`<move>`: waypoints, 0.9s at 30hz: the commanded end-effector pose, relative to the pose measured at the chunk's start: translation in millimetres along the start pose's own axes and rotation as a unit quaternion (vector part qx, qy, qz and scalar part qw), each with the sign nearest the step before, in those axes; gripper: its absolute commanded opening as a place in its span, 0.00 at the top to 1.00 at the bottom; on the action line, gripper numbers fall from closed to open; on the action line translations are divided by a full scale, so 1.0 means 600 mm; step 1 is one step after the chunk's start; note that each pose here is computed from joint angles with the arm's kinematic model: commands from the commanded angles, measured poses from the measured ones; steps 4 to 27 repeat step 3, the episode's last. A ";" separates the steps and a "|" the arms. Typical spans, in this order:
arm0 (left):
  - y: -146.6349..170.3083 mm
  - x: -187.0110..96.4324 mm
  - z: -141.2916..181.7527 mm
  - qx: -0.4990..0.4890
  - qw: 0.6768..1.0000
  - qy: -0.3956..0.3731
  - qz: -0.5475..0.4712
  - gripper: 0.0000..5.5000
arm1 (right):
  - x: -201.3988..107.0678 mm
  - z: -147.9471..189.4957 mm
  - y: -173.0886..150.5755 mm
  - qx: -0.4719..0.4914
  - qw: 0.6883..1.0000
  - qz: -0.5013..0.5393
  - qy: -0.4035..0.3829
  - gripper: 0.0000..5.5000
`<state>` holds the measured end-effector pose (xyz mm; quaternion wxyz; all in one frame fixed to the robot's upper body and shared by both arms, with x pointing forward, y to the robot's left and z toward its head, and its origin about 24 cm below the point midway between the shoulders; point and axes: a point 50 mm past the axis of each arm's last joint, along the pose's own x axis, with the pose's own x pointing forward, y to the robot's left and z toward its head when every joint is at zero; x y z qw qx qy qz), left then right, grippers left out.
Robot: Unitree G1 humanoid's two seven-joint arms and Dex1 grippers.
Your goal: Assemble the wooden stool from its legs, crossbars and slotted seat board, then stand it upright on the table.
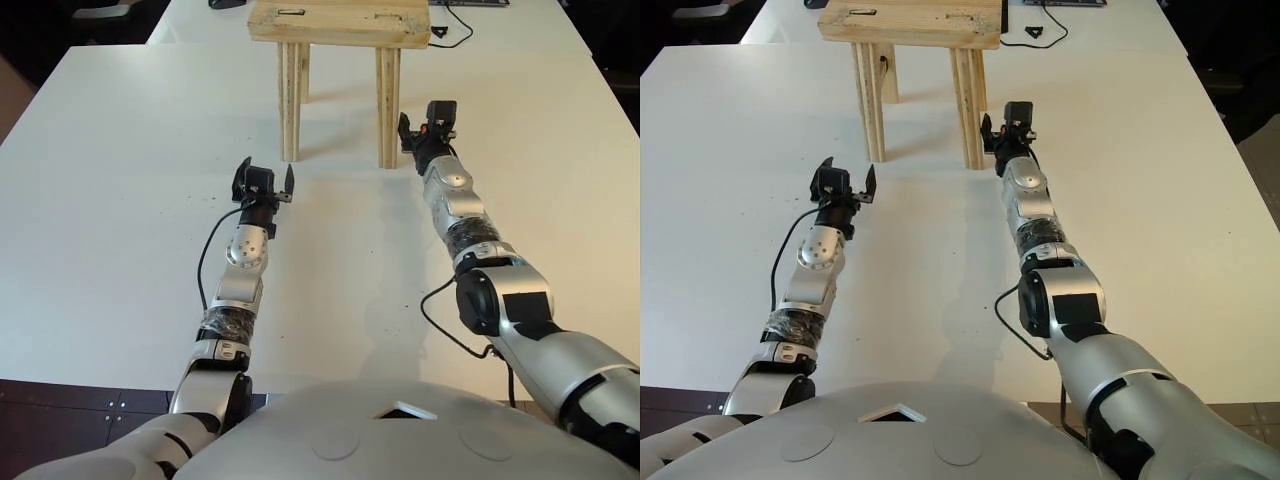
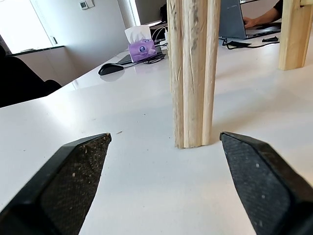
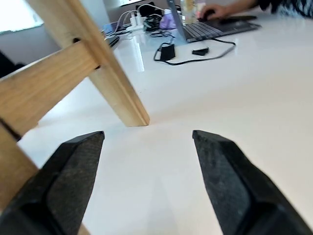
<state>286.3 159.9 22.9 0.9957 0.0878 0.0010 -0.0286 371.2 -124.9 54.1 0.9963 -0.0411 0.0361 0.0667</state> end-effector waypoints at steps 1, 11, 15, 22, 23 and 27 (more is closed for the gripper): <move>-0.013 -0.001 0.013 -0.027 1.000 -0.001 0.005 0.25 | -0.051 -0.049 -0.015 0.026 1.000 -0.005 -0.016 0.40; -0.018 -0.011 0.010 -0.039 0.999 0.006 0.012 0.25 | -0.074 -0.056 -0.031 0.031 0.999 -0.019 -0.030 0.40; -0.018 -0.011 0.010 -0.039 0.999 0.006 0.012 0.25 | -0.074 -0.056 -0.031 0.031 0.999 -0.019 -0.030 0.40; -0.018 -0.011 0.010 -0.039 0.999 0.006 0.012 0.25 | -0.074 -0.056 -0.031 0.031 0.999 -0.019 -0.030 0.40; -0.018 -0.011 0.010 -0.039 0.999 0.006 0.012 0.25 | -0.074 -0.056 -0.031 0.031 0.999 -0.019 -0.030 0.40; -0.018 -0.011 0.010 -0.039 0.999 0.006 0.012 0.25 | -0.074 -0.056 -0.031 0.031 0.999 -0.019 -0.030 0.40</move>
